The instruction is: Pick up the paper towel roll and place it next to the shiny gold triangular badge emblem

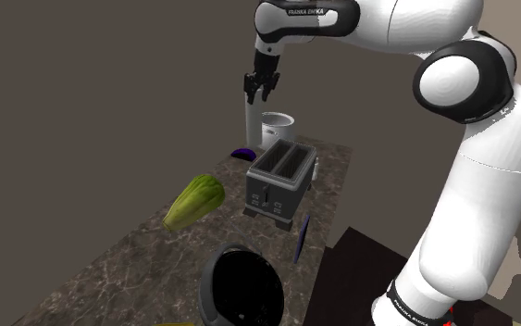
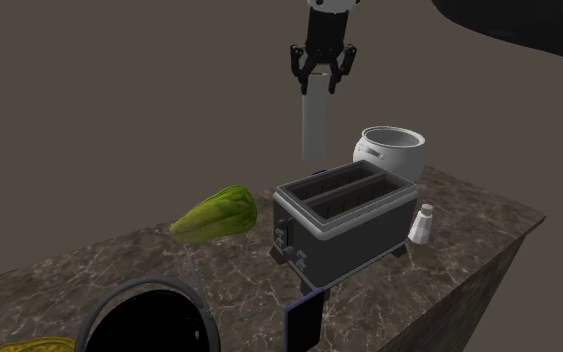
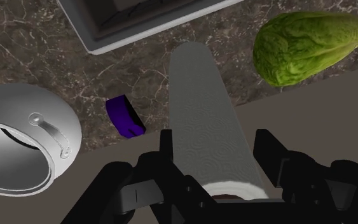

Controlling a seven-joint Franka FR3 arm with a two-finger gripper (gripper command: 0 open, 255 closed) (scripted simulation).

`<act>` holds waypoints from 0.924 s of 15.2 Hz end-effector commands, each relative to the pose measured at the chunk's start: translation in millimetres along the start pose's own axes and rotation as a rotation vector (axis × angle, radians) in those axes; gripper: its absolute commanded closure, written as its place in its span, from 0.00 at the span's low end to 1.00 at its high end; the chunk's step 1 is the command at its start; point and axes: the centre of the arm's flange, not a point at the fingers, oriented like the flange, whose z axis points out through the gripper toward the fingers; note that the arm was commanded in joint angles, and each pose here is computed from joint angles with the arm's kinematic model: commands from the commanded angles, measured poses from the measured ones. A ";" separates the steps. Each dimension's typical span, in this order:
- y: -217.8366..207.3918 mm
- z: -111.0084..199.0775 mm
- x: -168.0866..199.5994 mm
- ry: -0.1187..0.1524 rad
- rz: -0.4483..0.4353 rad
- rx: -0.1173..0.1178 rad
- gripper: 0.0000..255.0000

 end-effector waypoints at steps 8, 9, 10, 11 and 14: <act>0.5 -47.2 11.5 0.000 0.000 0.000 1.00; 0.5 -52.3 12.7 0.000 0.000 0.000 1.00; 0.5 -57.5 13.9 0.000 0.000 0.000 1.00; 0.4 -62.6 15.1 0.000 0.000 0.000 1.00; -23.3 -62.0 5.3 0.000 0.000 0.000 1.00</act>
